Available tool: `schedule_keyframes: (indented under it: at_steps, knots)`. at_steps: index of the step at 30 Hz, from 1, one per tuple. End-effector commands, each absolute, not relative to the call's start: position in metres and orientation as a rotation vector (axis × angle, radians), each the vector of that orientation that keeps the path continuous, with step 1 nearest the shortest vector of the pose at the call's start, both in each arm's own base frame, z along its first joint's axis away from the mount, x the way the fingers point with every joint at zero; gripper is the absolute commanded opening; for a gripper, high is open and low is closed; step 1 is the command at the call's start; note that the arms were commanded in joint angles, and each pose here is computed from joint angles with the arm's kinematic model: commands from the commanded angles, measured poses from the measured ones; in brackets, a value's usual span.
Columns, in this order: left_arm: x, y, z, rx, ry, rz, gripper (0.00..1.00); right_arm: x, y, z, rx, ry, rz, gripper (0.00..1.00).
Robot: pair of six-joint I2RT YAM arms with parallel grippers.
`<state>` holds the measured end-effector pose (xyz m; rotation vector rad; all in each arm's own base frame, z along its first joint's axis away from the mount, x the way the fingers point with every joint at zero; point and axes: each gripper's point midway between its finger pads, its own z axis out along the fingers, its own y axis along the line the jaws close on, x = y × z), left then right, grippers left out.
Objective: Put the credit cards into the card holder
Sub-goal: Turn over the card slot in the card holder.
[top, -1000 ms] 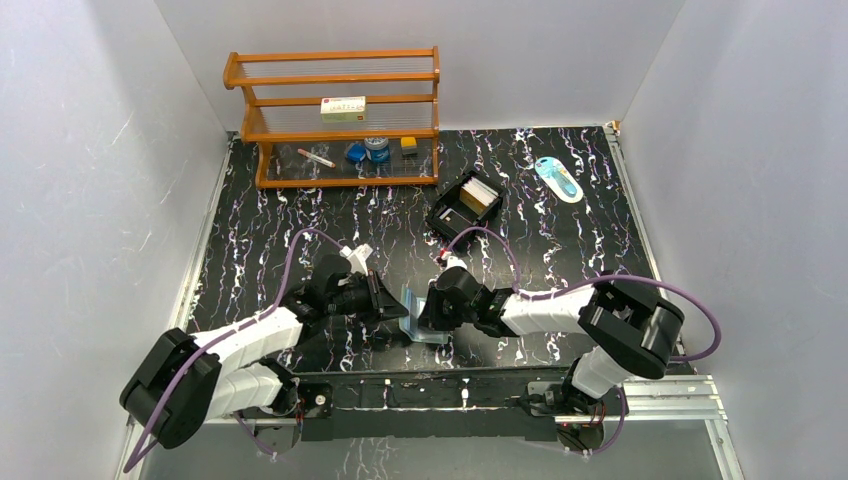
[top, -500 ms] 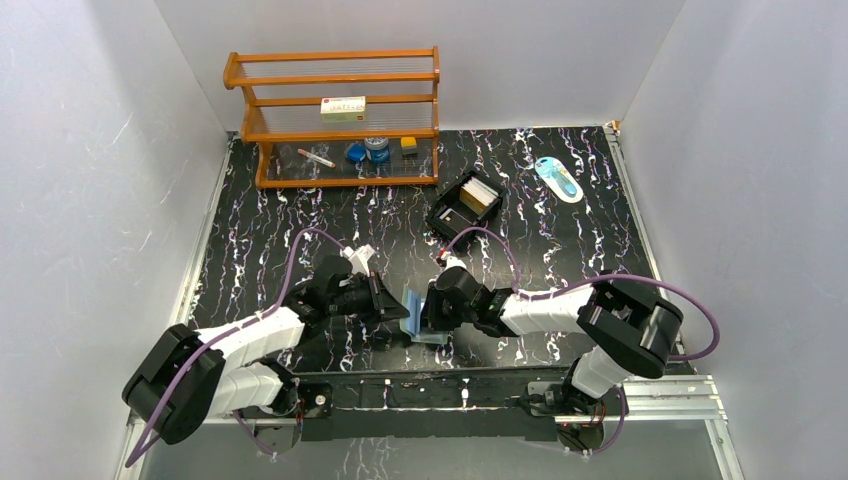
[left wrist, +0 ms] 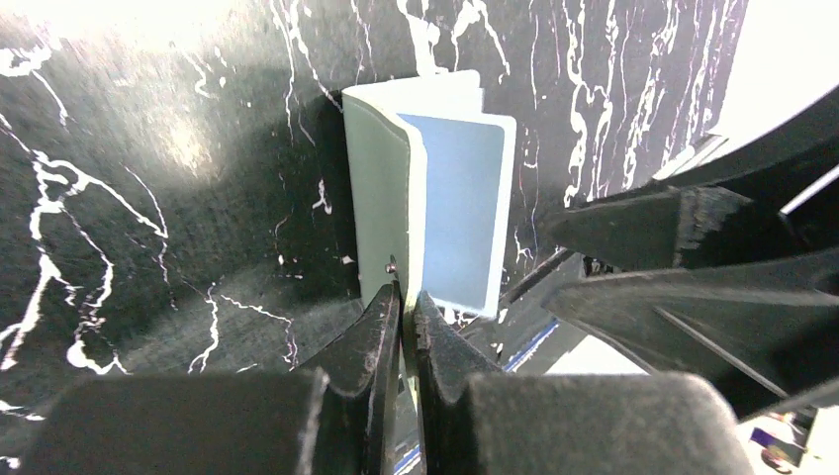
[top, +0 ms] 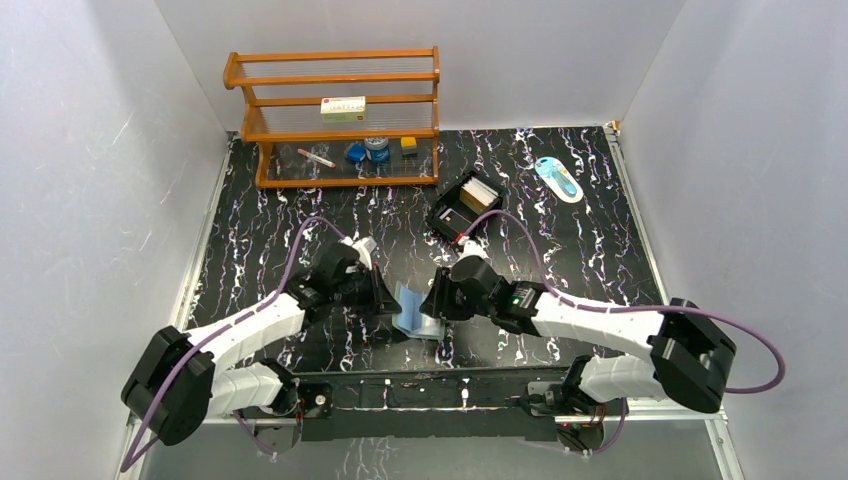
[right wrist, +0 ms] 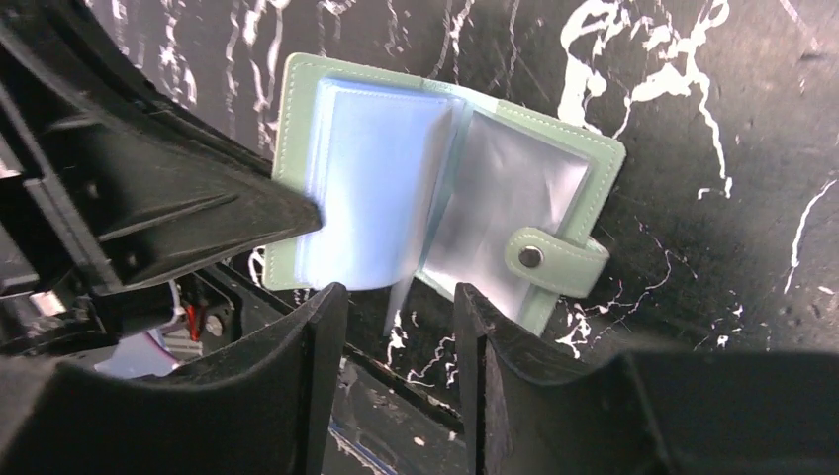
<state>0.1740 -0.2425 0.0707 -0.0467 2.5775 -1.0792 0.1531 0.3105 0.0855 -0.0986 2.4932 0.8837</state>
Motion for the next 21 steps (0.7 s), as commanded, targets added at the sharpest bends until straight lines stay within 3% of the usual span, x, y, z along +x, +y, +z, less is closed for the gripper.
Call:
schedule_keyframes:
  at_steps: [1, 17, 21]
  knots:
    - [0.184, -0.231, 0.091, 0.069, 2.571, -0.923, 0.0, 0.171, 0.312, 0.125, -0.027, 2.392, 0.893, 0.55]
    - [0.156, -0.244, 0.073, -0.055, 2.616, -1.166, 0.0, 0.236, 0.28, 0.162, -0.351, 2.238, 0.436, 0.61]
    - [0.149, -0.238, 0.065, -0.087, 2.646, -1.148, 0.14, 0.275, 0.255, 0.176, -0.4, 2.189, 0.312, 0.62]
